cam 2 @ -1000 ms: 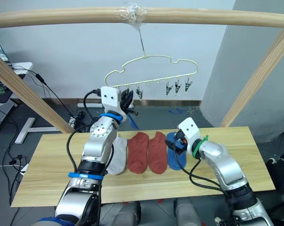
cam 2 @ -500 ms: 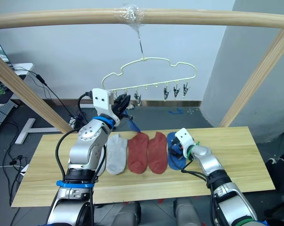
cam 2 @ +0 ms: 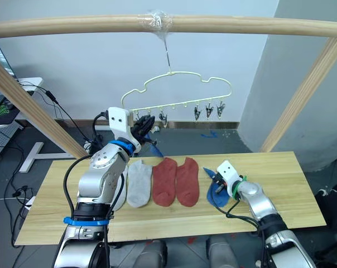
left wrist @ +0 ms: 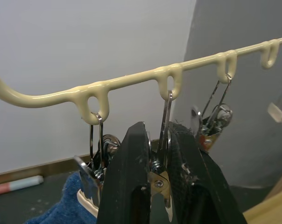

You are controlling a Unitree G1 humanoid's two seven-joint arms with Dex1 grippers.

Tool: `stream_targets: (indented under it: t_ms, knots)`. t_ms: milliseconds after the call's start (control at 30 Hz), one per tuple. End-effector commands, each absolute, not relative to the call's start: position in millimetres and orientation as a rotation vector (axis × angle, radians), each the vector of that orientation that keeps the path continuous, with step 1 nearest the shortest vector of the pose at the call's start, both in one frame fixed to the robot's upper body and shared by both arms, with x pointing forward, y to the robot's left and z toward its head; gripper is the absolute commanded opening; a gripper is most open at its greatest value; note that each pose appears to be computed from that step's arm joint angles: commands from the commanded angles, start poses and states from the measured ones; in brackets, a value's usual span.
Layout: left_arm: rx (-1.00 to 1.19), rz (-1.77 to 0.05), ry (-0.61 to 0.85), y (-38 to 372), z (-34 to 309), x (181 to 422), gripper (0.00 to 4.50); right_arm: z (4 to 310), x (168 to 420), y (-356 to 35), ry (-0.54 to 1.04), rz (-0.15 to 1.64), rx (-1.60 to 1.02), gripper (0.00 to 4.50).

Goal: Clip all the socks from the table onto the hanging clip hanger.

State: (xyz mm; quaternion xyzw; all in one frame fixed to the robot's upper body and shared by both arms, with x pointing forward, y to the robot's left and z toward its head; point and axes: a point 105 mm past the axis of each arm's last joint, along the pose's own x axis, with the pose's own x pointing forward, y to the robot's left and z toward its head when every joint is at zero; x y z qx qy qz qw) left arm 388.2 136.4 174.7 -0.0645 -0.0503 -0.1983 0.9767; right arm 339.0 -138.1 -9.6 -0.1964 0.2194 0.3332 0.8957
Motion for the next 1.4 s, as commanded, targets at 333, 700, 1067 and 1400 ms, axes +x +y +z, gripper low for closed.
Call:
stream_targets:
  t_ms: [333,700,1067,1400]
  knots:
    - [-0.94,-0.564,0.268,140.6,184.2,367.7,0.23,114.1,314.6,-85.4,-0.077,0.768,-0.751,0.04]
    - [-1.066,-0.566,0.308,125.9,192.8,364.4,0.23,161.0,317.9,-46.5,-0.288,0.707,-0.875,0.04]
    - [-1.083,-0.561,0.312,126.0,194.3,361.6,0.23,179.6,325.9,-32.2,-0.351,0.682,-0.886,0.04]
    - [-1.106,-0.567,0.291,128.6,200.4,362.6,0.23,170.9,326.3,-31.9,-0.321,0.699,-0.878,0.04]
